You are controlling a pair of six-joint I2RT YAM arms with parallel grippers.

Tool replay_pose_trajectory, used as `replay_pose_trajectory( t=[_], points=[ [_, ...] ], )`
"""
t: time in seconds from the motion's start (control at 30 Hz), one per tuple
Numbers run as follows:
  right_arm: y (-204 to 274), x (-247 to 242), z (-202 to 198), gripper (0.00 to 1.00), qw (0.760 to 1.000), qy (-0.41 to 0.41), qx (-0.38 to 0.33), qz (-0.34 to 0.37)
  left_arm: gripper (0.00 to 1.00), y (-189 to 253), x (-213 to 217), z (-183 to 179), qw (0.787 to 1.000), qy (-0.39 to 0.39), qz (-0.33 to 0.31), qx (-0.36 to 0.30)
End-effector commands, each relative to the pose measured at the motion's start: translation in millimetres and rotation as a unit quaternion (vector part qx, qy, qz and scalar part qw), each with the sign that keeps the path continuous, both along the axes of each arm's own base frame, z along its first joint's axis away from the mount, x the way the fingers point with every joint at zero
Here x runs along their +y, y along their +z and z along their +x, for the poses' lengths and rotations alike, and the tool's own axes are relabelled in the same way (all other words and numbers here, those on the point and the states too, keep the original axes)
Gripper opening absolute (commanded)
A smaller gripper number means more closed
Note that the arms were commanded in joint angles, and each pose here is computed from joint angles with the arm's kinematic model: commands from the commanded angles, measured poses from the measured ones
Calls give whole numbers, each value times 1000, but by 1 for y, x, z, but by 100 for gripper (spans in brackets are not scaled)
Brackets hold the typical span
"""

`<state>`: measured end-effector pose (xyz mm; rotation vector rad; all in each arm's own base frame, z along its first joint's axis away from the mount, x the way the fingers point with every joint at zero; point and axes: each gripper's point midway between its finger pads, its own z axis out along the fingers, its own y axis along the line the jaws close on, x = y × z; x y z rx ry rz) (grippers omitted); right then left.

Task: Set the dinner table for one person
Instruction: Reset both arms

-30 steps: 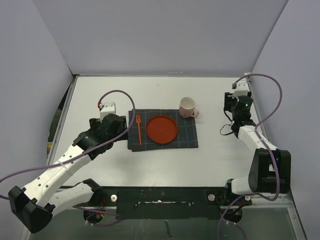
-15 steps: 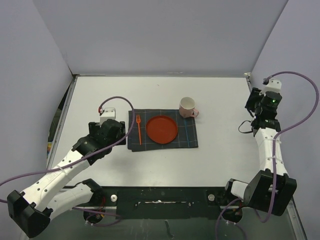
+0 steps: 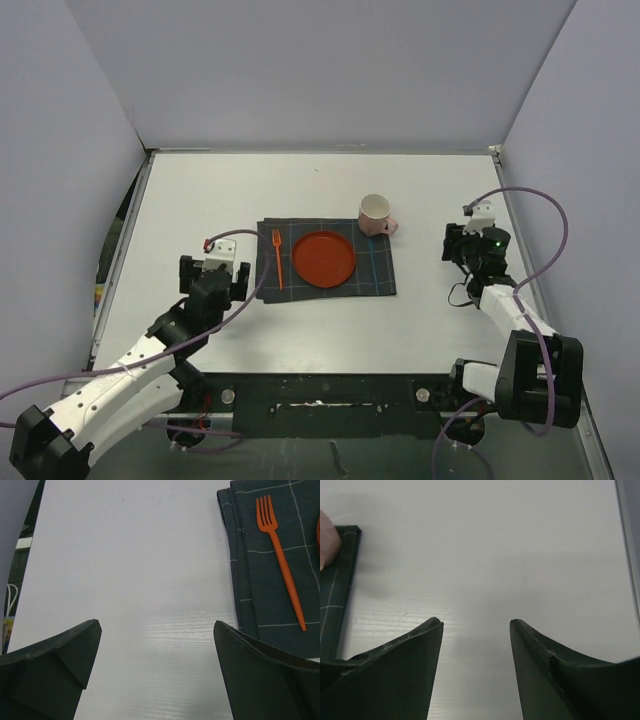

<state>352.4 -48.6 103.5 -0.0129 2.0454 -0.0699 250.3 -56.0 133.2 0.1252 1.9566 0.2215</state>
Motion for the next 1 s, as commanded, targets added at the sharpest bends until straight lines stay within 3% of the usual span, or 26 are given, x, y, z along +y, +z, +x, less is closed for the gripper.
replay_pose_trajectory(
  t=[0.0,0.37,0.53,0.73,0.97],
  points=[
    [31,21,15,57,994,24,-107,-9,97,37,-13,25,997,1,-22,-72],
    [4,25,8,57,989,27,-142,-17,98,30,-15,46,996,-17,49,-77],
    [-9,32,19,56,991,26,-131,-12,98,17,-5,56,996,-6,35,-82],
    [-26,57,17,55,985,68,-148,-53,97,16,7,81,994,-12,-10,-105],
    [-40,57,22,55,985,54,-149,-70,95,-10,14,109,994,-49,11,-96]
  ],
)
